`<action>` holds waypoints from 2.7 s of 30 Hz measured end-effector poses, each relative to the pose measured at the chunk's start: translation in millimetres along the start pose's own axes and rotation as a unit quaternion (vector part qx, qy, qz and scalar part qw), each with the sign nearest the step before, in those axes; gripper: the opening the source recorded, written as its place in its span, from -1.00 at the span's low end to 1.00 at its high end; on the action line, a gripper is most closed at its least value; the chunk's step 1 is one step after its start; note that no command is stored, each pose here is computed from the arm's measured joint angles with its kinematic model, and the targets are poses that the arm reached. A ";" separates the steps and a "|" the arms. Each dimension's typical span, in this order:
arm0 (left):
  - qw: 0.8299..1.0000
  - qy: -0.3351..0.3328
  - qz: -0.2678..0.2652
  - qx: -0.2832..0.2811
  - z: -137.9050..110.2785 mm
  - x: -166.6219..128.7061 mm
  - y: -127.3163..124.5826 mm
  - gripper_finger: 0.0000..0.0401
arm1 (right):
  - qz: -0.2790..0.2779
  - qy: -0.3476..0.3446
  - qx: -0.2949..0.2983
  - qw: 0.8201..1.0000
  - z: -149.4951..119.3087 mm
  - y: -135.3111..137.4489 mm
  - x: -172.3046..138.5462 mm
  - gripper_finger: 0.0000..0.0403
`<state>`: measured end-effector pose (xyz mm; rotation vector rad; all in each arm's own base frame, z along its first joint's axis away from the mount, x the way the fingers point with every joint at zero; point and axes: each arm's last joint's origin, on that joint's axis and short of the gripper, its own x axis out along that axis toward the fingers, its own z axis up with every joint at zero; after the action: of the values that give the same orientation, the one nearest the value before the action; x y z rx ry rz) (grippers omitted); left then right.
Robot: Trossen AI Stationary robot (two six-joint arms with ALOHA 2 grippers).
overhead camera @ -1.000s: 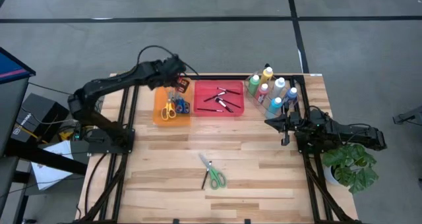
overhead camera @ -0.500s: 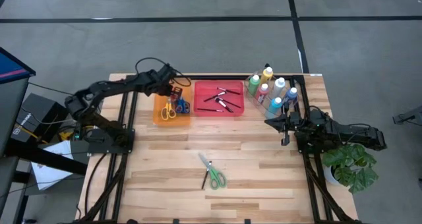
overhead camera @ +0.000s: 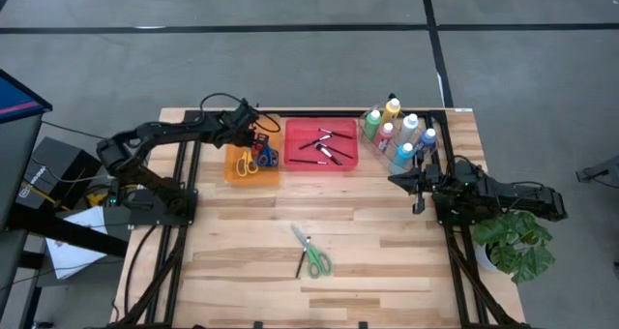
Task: Pick & Place Paint Supplies
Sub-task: Put the orange scissors into the orange bin, then put the green scissors into the orange bin
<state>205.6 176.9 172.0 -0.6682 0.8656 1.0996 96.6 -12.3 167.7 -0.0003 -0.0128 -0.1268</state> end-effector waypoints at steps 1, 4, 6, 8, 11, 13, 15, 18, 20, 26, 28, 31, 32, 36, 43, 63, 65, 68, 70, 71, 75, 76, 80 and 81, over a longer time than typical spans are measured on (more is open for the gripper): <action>1.000 0.000 -0.003 -0.001 -0.8 0.6 0.1 -0.96 | 0.000 0.000 0.000 1.000 0.0 0.0 0.0 -1.00; 1.000 0.001 -0.005 -0.007 -3.5 2.6 0.9 -0.96 | 0.000 0.000 0.000 1.000 -0.1 0.0 0.0 -1.00; 1.000 0.005 -0.003 -0.010 -6.8 4.4 2.2 -0.96 | 0.000 0.000 0.000 1.000 0.1 0.0 0.0 -1.00; 1.000 0.007 -0.002 -0.010 -9.7 6.1 3.3 -0.96 | 0.000 0.000 0.000 1.000 0.0 0.0 0.0 -1.00; 1.000 0.007 -0.002 -0.009 -10.1 6.5 3.5 -0.96 | 0.000 0.000 0.000 1.000 -0.1 0.0 0.0 -1.00; 1.000 0.003 -0.005 -0.008 -9.9 6.2 2.2 -0.94 | 0.000 0.000 0.000 1.000 -0.1 0.0 0.0 -1.00; 1.000 0.000 -0.008 -0.006 -9.9 5.8 0.4 -0.91 | 0.000 0.000 0.000 1.000 -0.1 0.0 0.0 -1.00; 1.000 -0.006 -0.015 -0.003 -10.1 5.1 -2.9 -0.85 | 0.000 0.000 0.000 1.000 -0.1 0.0 0.0 -1.00; 1.000 -0.008 -0.015 -0.003 -10.0 5.0 -3.6 -0.81 | 0.000 0.000 0.000 1.000 -0.1 0.0 0.0 -1.00; 1.000 -0.011 -0.013 -0.004 -9.9 4.9 -3.6 -0.65 | 0.000 0.000 0.000 1.000 0.1 0.0 0.0 -1.00; 1.000 -0.013 -0.015 -0.005 -9.4 4.9 -3.9 -0.58 | 0.000 0.000 0.000 1.000 0.0 0.0 0.0 -1.00; 1.000 -0.018 -0.017 0.007 -8.6 4.7 -4.8 -0.45 | 0.000 0.000 0.000 1.000 0.0 0.0 0.0 -1.00; 1.000 -0.020 -0.018 0.009 -8.6 4.6 -5.4 -0.40 | 0.000 0.000 0.000 1.000 0.0 0.0 0.0 -1.00; 0.999 -0.023 -0.020 0.010 -8.1 4.4 -6.1 -0.16 | 0.000 0.000 0.000 1.000 0.0 0.0 0.0 -1.00; 0.999 -0.028 -0.021 0.018 -3.8 2.4 -7.0 0.19 | 0.000 0.000 0.000 1.000 -0.1 0.0 0.0 -1.00; 0.945 -0.096 -0.264 0.166 8.2 -127.5 -49.9 0.18 | 0.000 0.000 0.000 1.000 0.1 0.1 0.0 -1.00; 0.921 -0.103 -0.320 0.196 -5.8 -150.9 -57.2 0.18 | 0.000 0.000 0.000 1.000 0.0 0.1 0.0 -1.00; 0.888 -0.113 -0.374 0.242 -29.9 -177.9 -70.6 0.18 | 0.000 0.000 0.000 1.000 0.0 0.1 0.0 -1.00; 0.865 -0.123 -0.400 0.277 -47.0 -191.2 -82.3 0.18 | 0.000 0.000 0.000 1.000 0.1 0.1 0.0 -1.00; 0.853 -0.130 -0.408 0.299 -56.8 -195.8 -90.4 0.18 | 0.000 0.000 0.000 1.000 0.1 0.1 0.0 -1.00; 0.806 -0.161 -0.409 0.397 -99.8 -202.0 -125.7 0.18 | 0.000 0.000 0.000 1.000 0.0 0.1 0.0 -1.00; 0.795 -0.164 -0.404 0.422 -110.7 -200.6 -133.6 0.18 | 0.000 0.000 0.000 1.000 0.0 0.1 0.0 -1.00; 0.768 -0.142 -0.381 0.494 -144.8 -181.3 -162.3 0.18 | 0.000 0.000 0.000 1.000 0.1 0.1 0.0 -1.00; 0.764 -0.131 -0.376 0.508 -149.7 -175.2 -169.3 0.18 | 0.000 0.000 0.000 1.000 0.0 0.1 0.0 -1.00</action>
<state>291.5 -83.6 252.7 0.1025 0.7018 -0.0990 96.6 -12.2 167.7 -0.0002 -0.0126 -0.1263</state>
